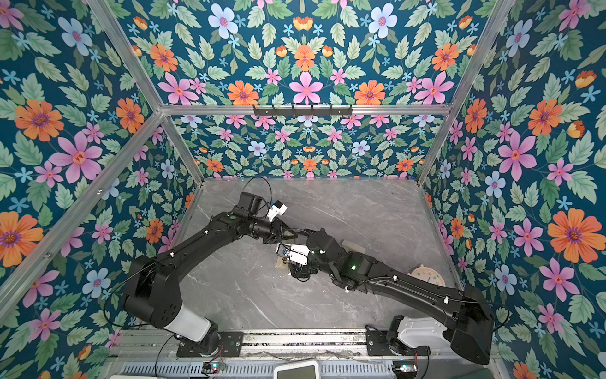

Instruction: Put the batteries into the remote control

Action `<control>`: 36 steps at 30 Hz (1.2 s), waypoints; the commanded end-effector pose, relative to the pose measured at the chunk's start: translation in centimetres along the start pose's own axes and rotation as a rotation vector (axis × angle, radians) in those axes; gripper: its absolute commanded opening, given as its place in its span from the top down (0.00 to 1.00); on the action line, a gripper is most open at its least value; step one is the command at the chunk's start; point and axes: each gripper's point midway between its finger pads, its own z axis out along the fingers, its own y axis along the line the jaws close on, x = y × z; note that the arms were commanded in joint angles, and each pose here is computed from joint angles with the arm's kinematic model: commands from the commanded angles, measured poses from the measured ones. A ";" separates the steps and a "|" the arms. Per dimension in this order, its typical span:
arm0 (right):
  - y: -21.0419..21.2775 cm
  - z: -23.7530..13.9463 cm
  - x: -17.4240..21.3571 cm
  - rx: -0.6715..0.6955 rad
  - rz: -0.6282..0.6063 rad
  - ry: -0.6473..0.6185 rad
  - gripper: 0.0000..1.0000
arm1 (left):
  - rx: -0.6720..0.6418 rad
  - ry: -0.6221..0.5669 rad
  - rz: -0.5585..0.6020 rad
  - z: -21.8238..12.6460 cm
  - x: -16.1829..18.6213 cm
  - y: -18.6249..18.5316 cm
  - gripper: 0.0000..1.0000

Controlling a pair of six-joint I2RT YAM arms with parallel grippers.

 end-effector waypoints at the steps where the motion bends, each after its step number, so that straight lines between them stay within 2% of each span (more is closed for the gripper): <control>1: -0.9 -0.1 -0.3 0.047 0.018 -0.008 0.01 | 0.020 0.000 -0.010 -0.3 0.1 -0.5 1.00; 13: -1.0 -0.1 -0.3 0.049 0.013 -0.005 0.01 | 0.055 -0.059 -0.014 -0.9 -1.5 -1.4 1.00; 36: -1.0 0.2 -1.1 0.031 0.040 -0.020 0.01 | 0.080 -0.059 -0.027 -0.5 -1.1 -1.0 1.00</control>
